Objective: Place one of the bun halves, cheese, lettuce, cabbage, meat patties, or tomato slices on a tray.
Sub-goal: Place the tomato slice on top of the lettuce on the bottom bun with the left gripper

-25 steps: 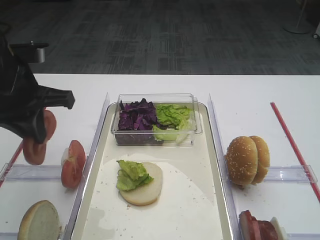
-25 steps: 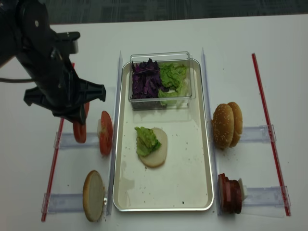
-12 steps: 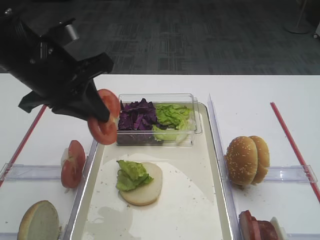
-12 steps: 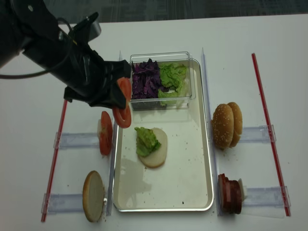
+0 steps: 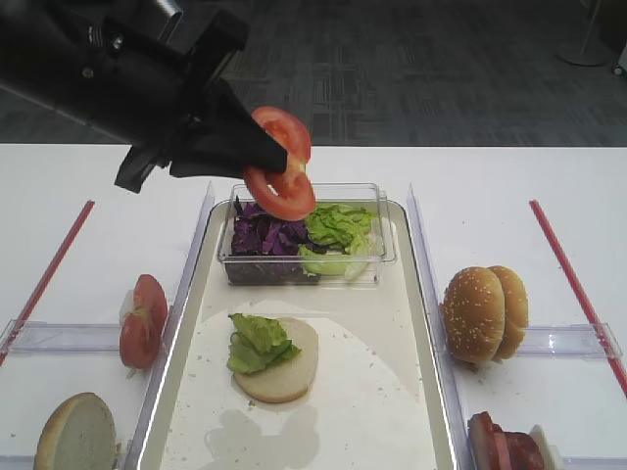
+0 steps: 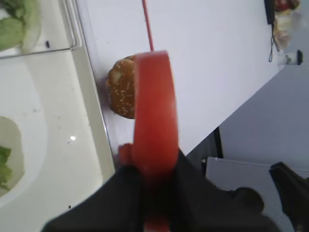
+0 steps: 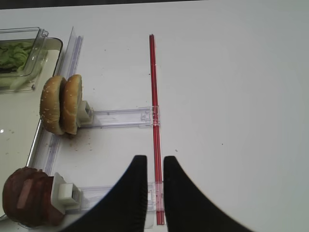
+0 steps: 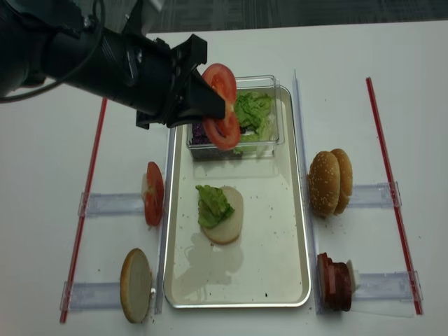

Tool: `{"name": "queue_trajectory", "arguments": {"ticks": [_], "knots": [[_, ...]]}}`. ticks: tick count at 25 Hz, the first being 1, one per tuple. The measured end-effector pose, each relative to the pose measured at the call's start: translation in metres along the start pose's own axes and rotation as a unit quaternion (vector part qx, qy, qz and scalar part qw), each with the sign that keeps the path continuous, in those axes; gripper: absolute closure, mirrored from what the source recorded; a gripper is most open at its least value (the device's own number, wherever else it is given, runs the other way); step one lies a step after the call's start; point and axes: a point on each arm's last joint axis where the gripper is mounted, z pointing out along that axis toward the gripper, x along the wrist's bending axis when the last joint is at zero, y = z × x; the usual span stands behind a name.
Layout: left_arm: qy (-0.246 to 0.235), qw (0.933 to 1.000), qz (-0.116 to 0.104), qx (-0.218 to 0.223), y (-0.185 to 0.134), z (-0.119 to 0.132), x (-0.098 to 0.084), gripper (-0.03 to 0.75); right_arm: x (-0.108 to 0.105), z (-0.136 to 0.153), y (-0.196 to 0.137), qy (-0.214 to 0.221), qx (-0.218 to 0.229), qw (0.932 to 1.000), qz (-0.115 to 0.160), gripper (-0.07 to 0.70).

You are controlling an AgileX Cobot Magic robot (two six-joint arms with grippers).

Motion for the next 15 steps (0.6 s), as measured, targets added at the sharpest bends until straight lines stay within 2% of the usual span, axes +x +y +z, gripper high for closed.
{"name": "queue_trajectory", "arguments": {"ticks": [4,9,15], "knots": [[-0.028,0.9996,-0.001,-0.007,0.001,0.0,-0.005,0.663,0.0,0.0,0.0,0.0,0.0,1.0,0.0,0.501],[-0.032,0.9995,0.001,-0.001,0.0,0.001,-0.005,0.664,0.0,0.0,0.0,0.0,0.0,1.0,0.0,0.501],[-0.022,0.9992,-0.021,0.027,0.001,0.018,0.016,0.664,0.0,0.0,0.0,0.0,0.0,1.0,0.0,0.501]]}}
